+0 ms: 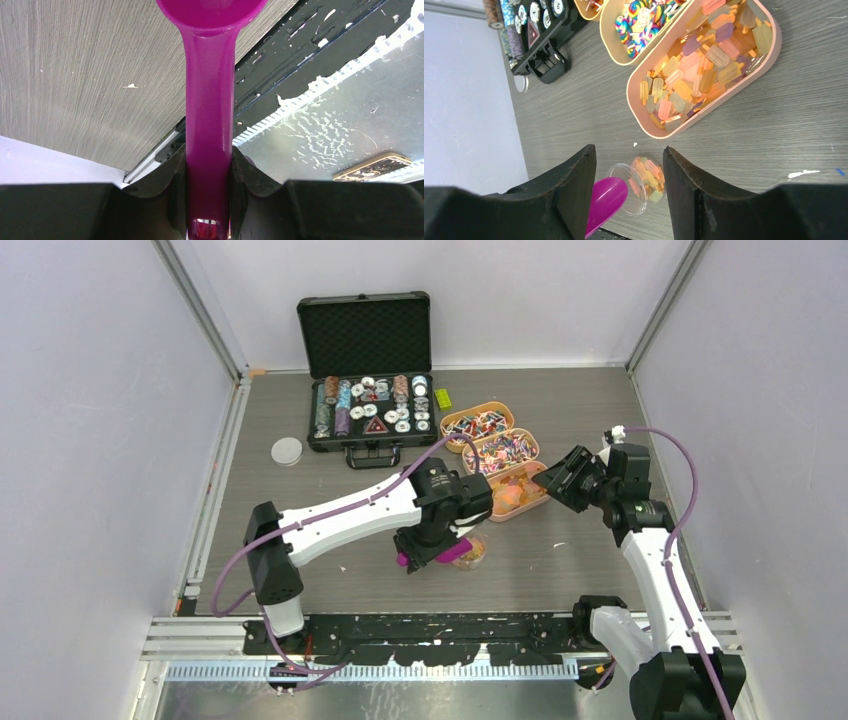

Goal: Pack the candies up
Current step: Place the fake candies in the packing bottle, then adjust the spatula.

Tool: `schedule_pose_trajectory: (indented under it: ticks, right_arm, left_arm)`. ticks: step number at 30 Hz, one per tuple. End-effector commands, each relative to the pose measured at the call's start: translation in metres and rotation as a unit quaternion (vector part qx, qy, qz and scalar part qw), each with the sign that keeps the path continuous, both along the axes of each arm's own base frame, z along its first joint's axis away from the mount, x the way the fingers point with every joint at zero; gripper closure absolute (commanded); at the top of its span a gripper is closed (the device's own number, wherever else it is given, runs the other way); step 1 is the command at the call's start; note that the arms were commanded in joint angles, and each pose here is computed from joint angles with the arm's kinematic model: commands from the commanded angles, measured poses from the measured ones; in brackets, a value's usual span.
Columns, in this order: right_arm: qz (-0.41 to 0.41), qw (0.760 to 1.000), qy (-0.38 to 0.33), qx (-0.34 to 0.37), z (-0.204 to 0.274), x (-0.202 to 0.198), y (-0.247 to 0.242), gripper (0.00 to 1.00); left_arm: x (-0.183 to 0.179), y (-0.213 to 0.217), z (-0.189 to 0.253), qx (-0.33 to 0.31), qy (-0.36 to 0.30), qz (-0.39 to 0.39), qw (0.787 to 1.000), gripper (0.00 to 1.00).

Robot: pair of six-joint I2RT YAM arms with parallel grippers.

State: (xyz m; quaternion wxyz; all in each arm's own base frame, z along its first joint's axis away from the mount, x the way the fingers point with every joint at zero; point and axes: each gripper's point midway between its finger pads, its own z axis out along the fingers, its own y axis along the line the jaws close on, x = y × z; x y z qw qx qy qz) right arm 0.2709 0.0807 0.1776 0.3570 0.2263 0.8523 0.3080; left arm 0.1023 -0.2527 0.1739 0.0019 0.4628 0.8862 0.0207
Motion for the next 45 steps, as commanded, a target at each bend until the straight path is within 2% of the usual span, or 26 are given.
schedule_pose_trajectory:
  ticks: [1, 9, 13, 16, 20, 25, 27, 30, 33, 35, 38, 41, 43, 45]
  right_arm:
    - [0.012, 1.000, -0.020, 0.020, 0.015, -0.003, 0.007, 0.44]
    - [0.020, 0.998, -0.044, 0.032, 0.047, -0.013, 0.012, 0.39]
    - [0.022, 0.997, -0.063, 0.033, 0.067, -0.019, 0.013, 0.36]
    - [0.026, 0.996, -0.078, 0.029, 0.078, -0.023, 0.014, 0.35]
    - [0.034, 0.993, -0.103, 0.035, 0.094, -0.027, 0.017, 0.35]
    - [0.046, 0.989, -0.136, 0.044, 0.114, -0.033, 0.022, 0.35]
    - [0.064, 0.985, -0.152, 0.051, 0.120, -0.035, 0.027, 0.35]
    - [0.107, 0.974, -0.189, 0.060, 0.129, -0.039, 0.039, 0.35]
    - [0.146, 0.956, -0.252, 0.024, 0.142, -0.044, 0.045, 0.34]
    - [0.168, 0.934, -0.314, -0.012, 0.157, -0.048, 0.048, 0.32]
    - [0.195, 0.897, -0.395, -0.041, 0.172, -0.053, 0.057, 0.32]
    - [0.219, 0.868, -0.443, -0.054, 0.178, -0.055, 0.068, 0.30]
    - [0.254, 0.835, -0.483, -0.073, 0.176, -0.057, 0.081, 0.30]
    - [0.276, 0.796, -0.526, -0.118, 0.170, -0.059, 0.090, 0.30]
  left_arm:
    - [-0.018, 0.042, 0.027, 0.060, 0.020, 0.000, 0.998, 1.00]
    - [-0.004, 0.038, 0.040, -0.013, -0.038, -0.016, 0.999, 1.00]
    - [0.007, 0.041, 0.051, -0.053, -0.089, -0.023, 0.994, 1.00]
    - [0.013, 0.038, 0.054, -0.102, -0.118, -0.059, 0.986, 1.00]
    - [0.030, 0.037, 0.053, -0.164, -0.196, -0.103, 0.961, 1.00]
    - [0.043, 0.034, 0.065, -0.229, -0.275, -0.156, 0.921, 1.00]
    - [0.048, 0.030, 0.068, -0.254, -0.303, -0.173, 0.902, 1.00]
    - [0.057, 0.025, 0.072, -0.267, -0.339, -0.176, 0.885, 1.00]
    - [0.066, 0.019, 0.072, -0.260, -0.349, -0.167, 0.885, 1.00]
    - [0.073, 0.013, 0.066, -0.257, -0.338, -0.156, 0.892, 1.00]
    - [0.079, 0.001, 0.060, -0.297, -0.274, -0.123, 0.907, 1.00]
    - [0.091, -0.003, 0.071, -0.348, -0.238, -0.079, 0.903, 1.00]
    - [0.091, -0.007, 0.083, -0.374, -0.219, -0.074, 0.898, 1.00]
    - [0.086, -0.010, 0.086, -0.378, -0.189, -0.076, 0.903, 1.00]
